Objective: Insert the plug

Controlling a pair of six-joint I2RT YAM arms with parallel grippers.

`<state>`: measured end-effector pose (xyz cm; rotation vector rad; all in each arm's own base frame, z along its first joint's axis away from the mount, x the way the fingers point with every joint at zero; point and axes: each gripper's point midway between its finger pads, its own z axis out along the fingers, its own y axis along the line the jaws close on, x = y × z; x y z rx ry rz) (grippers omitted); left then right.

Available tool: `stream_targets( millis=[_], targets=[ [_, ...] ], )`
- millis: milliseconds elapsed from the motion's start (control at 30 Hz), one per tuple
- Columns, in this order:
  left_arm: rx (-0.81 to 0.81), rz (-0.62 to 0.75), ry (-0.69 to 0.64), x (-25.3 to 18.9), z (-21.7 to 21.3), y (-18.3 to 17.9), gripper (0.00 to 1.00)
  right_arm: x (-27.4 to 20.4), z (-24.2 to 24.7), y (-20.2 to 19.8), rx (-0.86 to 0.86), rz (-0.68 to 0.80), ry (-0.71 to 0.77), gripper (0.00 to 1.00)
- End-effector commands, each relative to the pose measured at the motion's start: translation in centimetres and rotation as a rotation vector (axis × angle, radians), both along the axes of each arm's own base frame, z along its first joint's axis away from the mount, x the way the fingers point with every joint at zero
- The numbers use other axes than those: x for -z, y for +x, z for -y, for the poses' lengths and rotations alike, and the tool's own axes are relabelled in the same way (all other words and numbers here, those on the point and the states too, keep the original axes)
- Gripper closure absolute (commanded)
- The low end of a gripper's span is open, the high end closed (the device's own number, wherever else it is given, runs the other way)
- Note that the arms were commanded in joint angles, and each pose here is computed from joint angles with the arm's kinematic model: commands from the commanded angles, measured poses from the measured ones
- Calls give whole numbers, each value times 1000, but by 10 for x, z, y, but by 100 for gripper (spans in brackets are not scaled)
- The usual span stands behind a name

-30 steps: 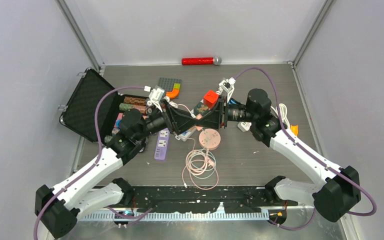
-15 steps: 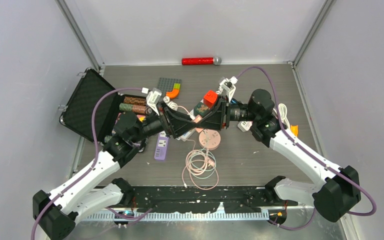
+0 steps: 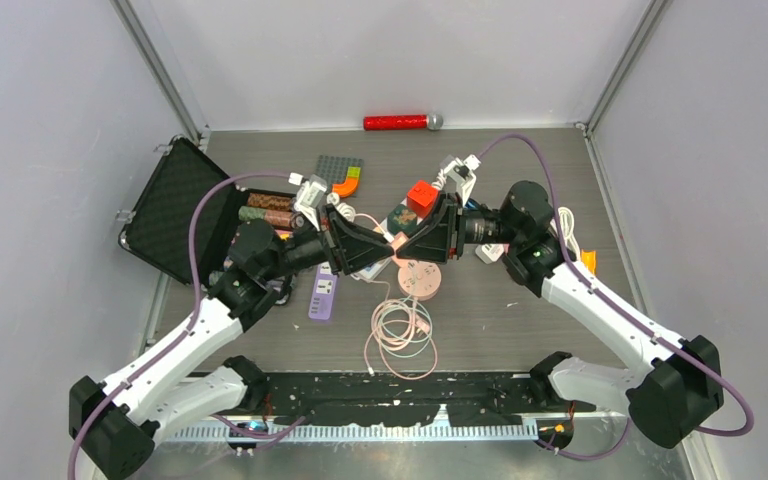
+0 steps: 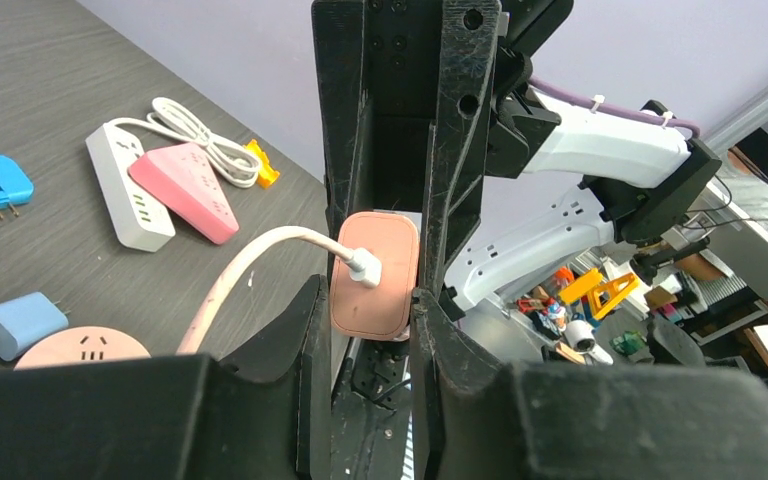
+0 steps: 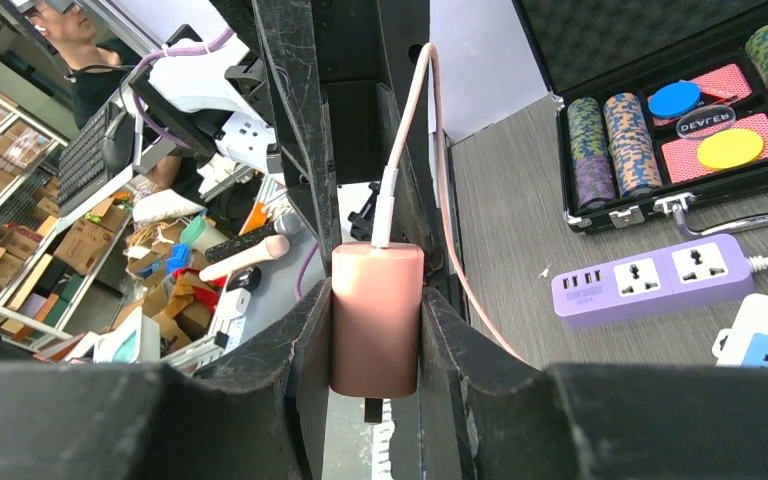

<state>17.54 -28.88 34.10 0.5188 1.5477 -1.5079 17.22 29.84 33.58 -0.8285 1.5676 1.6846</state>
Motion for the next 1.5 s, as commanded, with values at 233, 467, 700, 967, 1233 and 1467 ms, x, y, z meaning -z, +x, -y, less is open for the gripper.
stream_targets(
  millis=[233,467,700,967,1233,1467],
  targets=[
    [66,30,-6,-7,9,-1,100,-16,-1,-12,-54,70,26,82],
    [-31,62,8,-10,-1,7,100,-1,2,3,57,106,-29,25],
    [-96,110,-23,-26,-16,3,100,6,1,2,40,101,-45,30],
    [-64,105,-19,-27,-15,-4,100,-8,-1,5,51,108,-8,46],
    [-60,94,-14,-25,-14,-3,100,-16,0,2,45,127,10,60],
    [-36,70,-14,-25,-11,-5,64,-5,-3,2,10,97,-13,94]
  ],
)
